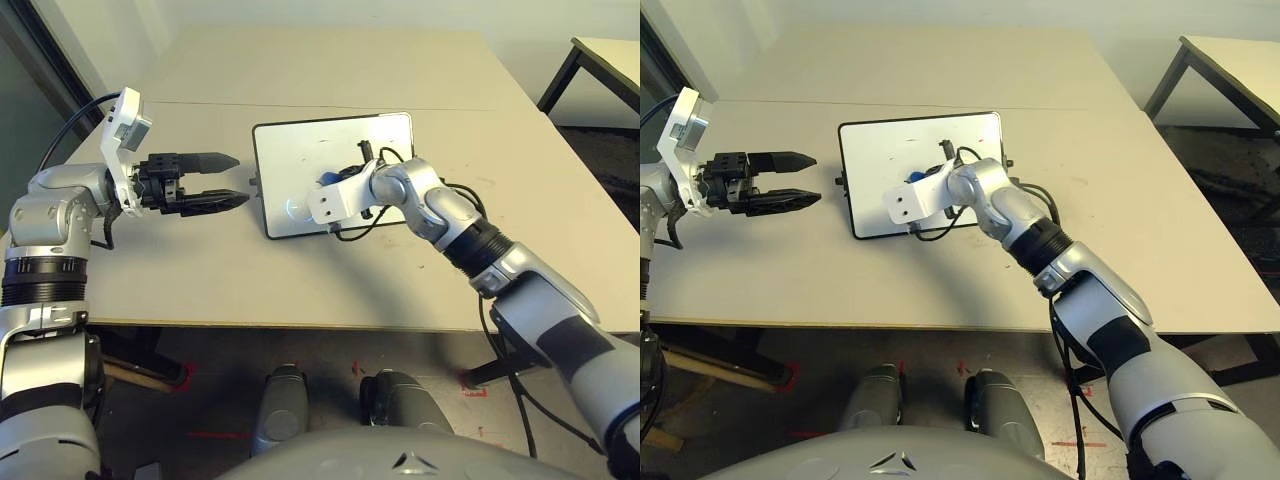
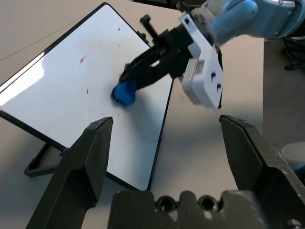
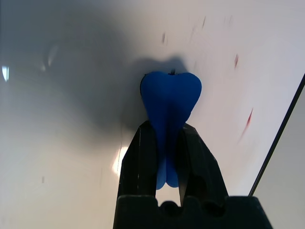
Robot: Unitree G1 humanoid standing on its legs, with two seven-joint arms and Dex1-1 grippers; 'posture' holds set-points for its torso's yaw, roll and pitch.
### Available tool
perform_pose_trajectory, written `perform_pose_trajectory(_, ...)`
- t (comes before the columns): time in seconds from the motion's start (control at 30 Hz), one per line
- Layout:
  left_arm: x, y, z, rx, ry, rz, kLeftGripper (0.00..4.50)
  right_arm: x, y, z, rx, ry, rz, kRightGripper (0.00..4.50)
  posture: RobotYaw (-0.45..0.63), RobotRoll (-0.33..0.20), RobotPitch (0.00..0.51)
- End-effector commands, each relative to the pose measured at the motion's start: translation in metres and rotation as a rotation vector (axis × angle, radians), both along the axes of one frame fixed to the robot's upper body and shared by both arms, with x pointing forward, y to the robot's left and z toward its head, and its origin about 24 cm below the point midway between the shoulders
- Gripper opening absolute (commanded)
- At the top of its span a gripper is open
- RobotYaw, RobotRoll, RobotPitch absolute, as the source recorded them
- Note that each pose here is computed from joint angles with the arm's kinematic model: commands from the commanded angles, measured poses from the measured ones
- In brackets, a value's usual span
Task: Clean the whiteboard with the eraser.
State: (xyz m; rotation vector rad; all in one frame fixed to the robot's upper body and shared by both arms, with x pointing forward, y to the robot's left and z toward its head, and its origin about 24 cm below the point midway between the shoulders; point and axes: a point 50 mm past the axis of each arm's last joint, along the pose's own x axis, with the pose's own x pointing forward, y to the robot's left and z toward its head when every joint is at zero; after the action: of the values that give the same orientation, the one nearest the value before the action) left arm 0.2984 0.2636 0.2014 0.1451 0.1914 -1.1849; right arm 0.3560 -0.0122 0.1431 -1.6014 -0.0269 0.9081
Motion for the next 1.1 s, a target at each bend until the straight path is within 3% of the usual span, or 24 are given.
perform_pose_trajectory(0.03, -0.001, 0.0, 0.001, -0.009, -0.002, 0.0, 4.5, 0.001, 0.001, -0.008, -0.036, 0.007, 0.002, 0.37, 0.36, 0.0, 0.034)
perform_pose_trajectory(0.2, -0.001, 0.0, 0.001, -0.008, -0.002, 0.001, 4.5, -0.001, 0.001, -0.008, -0.035, 0.007, 0.01, 0.37, 0.36, 0.0, 0.035)
perform_pose_trajectory(0.43, 0.0, 0.001, 0.001, -0.009, -0.002, 0.002, 4.5, -0.002, -0.023, -0.004, -0.039, 0.016, -0.03, 0.37, 0.34, 0.0, 0.035)
perform_pose_trajectory(0.73, 0.002, -0.001, 0.0, -0.011, -0.002, -0.005, 4.5, -0.003, -0.055, -0.001, -0.04, 0.016, -0.227, 0.37, 0.32, 0.0, 0.033)
perform_pose_trajectory(1.1, 0.003, -0.001, 0.001, -0.009, -0.004, -0.011, 4.5, -0.01, -0.05, 0.002, -0.03, 0.025, -0.27, 0.37, 0.32, 0.0, 0.031)
